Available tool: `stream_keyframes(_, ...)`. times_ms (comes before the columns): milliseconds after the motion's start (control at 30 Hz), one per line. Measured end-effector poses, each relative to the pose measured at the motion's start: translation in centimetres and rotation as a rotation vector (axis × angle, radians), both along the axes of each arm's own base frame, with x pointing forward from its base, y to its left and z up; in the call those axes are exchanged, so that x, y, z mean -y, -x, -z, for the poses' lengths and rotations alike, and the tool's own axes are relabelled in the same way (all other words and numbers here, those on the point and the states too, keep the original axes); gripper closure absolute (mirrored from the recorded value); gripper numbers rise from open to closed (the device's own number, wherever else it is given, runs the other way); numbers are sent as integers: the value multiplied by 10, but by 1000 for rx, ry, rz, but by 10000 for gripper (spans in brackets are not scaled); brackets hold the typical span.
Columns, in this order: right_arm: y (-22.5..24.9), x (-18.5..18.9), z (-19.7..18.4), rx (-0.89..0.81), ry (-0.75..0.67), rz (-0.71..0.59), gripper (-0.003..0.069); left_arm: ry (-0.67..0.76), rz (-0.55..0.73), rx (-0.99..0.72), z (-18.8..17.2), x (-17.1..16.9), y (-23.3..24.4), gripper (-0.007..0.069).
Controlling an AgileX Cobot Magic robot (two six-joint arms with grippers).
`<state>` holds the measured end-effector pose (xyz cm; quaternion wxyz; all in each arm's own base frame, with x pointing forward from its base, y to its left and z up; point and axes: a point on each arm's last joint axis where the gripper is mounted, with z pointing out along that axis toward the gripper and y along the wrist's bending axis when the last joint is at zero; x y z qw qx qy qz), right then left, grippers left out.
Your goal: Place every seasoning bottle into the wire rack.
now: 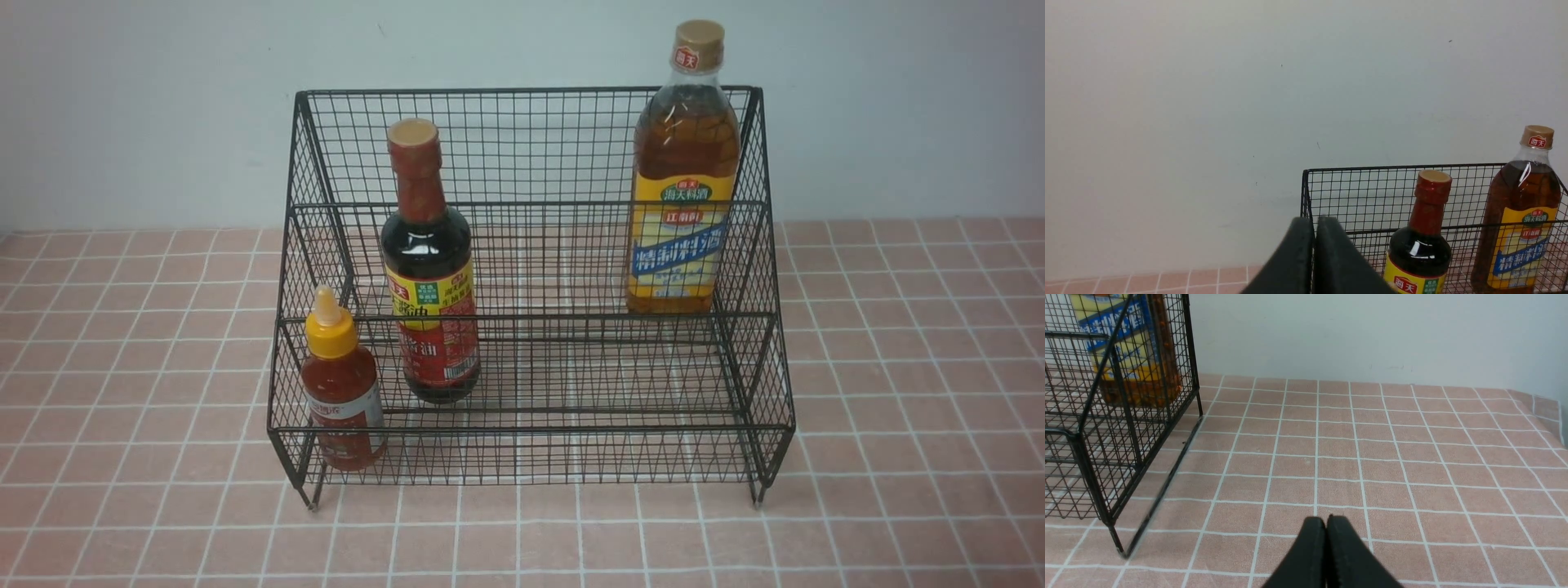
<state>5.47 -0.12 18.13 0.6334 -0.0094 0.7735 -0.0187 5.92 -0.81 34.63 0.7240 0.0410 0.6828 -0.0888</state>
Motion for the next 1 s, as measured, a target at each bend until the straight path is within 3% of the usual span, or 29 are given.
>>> stream_keyframes(167,0,0,0,0,0,0,672,3,7,-4,6,0,3,632)
stream_keyframes(300,0,0,0,0,0,0,672,-41,-22,-22,32,-1,8,632)
stream_keyframes(467,0,0,0,0,0,0,672,-70,-91,-55,80,-3,13,632)
stream_keyframes(700,0,0,0,-1,0,0,672,-107,-133,-247,159,-5,5,632)
stream_keyframes(1000,0,0,0,-1,0,0,672,-119,-121,-350,175,-4,7,632)
